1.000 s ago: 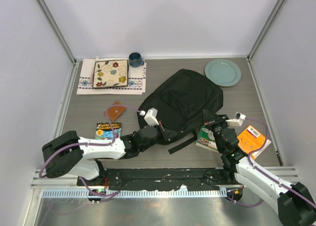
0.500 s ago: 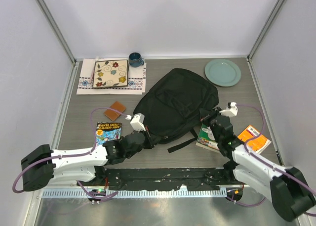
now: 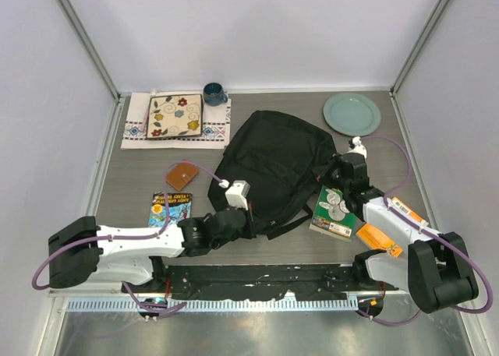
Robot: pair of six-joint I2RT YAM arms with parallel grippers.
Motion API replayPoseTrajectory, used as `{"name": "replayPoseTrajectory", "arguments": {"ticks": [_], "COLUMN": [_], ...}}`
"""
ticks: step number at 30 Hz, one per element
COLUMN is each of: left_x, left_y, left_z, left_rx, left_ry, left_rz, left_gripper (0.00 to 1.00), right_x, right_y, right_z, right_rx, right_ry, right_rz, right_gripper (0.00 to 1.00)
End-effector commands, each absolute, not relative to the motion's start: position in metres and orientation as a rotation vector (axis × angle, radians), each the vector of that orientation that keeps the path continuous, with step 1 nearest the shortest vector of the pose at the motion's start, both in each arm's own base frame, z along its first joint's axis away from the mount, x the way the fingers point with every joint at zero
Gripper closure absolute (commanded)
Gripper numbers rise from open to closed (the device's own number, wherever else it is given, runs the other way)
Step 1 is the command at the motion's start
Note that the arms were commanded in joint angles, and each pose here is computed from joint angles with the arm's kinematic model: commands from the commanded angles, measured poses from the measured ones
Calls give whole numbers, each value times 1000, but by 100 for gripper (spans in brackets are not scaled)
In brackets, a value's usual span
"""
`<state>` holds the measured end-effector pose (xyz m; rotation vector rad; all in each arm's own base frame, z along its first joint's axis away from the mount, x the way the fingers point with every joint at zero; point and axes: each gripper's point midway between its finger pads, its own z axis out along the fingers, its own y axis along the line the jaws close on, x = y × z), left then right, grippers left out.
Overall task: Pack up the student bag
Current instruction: Unzip the student bag at the center of the board.
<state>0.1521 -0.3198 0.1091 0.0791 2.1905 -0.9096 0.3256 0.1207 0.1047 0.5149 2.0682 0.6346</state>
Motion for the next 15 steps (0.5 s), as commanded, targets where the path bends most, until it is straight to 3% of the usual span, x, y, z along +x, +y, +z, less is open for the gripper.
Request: {"name": "replayPoseTrajectory", "arguments": {"ticks": [1,3,4,7,11,15], "left_x": [148,147,146,148,152,157], "left_y": [-344,-351,-354,-355,-351,-343], "left_z": [127,128,129,127,127,125], "left_rx": [170,181,184,162,136,112], "left_ry": [2152,2154,2152,2149,2143,2138], "left_rz": [-925,-920,-921,-919,-896,-850], "left_gripper": [100,100,100,100,100,100], "right_x": [323,325,322,317,313,296], "right_y": [123,119,117,104,61,31], "right_z": [109,113,111,111,123,140], "right_rx": [420,412,406,426,549,645], "right_ry": [2134,2139,2157,2187,2159,2129], "right_rz": [632,614,599,526,292,141], "right_gripper": [91,77,59,25,11,8]}}
